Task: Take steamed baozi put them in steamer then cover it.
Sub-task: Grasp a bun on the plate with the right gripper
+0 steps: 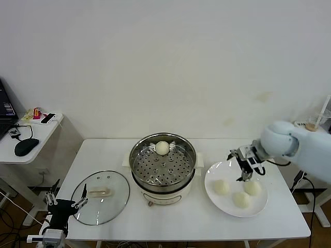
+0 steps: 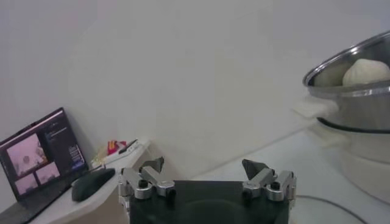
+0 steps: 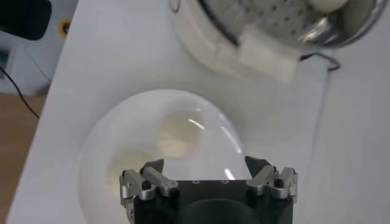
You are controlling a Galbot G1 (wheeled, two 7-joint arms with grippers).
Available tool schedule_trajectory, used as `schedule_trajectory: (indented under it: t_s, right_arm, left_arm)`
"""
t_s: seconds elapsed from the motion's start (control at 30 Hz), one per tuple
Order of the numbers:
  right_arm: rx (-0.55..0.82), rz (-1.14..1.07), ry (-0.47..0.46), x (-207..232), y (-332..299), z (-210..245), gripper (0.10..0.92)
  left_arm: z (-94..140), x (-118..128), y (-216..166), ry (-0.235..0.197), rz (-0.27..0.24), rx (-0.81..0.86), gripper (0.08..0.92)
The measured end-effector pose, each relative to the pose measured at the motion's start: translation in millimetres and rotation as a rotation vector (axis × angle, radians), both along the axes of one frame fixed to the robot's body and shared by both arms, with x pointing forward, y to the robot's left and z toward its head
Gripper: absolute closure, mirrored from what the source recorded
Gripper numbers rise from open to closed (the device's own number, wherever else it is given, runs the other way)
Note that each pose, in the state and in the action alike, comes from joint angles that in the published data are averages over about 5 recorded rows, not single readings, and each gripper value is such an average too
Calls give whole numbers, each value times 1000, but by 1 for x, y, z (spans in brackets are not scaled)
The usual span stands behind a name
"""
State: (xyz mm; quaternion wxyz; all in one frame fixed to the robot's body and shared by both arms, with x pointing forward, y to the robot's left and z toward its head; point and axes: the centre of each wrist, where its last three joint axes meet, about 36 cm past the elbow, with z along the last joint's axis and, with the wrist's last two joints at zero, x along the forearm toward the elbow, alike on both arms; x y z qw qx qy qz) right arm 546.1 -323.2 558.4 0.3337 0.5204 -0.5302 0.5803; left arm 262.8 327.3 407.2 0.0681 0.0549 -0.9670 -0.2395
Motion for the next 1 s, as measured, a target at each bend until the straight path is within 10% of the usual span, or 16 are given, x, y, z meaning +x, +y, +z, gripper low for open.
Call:
schedule_trajectory:
  t_s: [1.0]
  right_arm:
    - [-4, -59, 38, 34, 22, -109, 223]
  left_arm:
    - [-8, -1, 10, 18, 36, 7, 177]
